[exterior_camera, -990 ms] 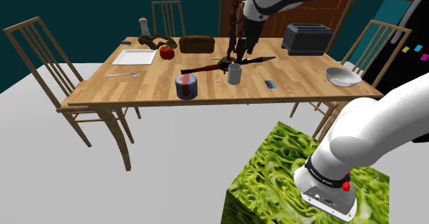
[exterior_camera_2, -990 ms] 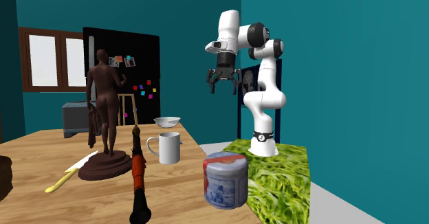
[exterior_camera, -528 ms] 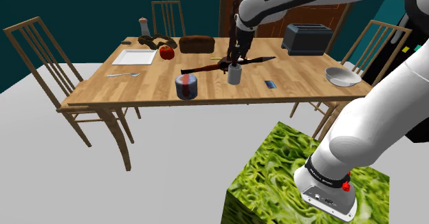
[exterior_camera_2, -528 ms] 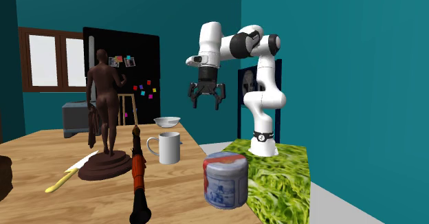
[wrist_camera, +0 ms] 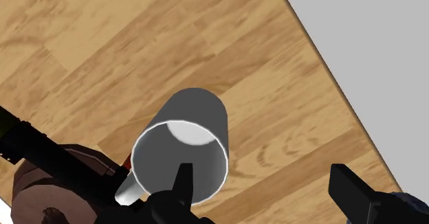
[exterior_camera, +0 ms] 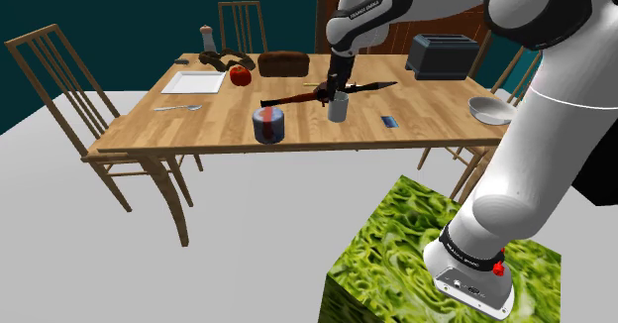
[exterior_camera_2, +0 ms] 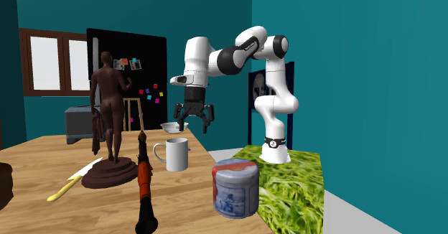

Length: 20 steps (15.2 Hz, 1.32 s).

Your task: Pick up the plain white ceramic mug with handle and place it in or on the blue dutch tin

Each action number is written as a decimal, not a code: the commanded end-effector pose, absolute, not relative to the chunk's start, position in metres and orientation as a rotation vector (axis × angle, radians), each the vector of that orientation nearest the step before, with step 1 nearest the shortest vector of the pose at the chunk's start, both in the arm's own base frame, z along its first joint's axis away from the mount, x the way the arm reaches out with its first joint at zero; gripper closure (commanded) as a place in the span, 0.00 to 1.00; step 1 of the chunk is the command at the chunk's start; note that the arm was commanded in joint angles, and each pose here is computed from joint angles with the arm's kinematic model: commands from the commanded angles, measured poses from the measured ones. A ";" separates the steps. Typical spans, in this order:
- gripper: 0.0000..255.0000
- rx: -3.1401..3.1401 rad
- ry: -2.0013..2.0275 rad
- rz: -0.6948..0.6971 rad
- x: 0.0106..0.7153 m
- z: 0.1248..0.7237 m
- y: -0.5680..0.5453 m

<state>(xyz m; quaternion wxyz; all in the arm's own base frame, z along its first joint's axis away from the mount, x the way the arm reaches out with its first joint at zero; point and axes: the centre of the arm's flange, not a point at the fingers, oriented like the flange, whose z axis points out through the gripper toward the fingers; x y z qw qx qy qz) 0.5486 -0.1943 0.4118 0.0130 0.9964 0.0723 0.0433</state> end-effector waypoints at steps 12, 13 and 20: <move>0.00 3.107 0.245 0.120 0.569 0.348 -0.215; 0.00 3.107 0.245 0.120 0.569 0.348 -0.215; 1.00 3.107 0.245 0.120 0.569 0.348 -0.215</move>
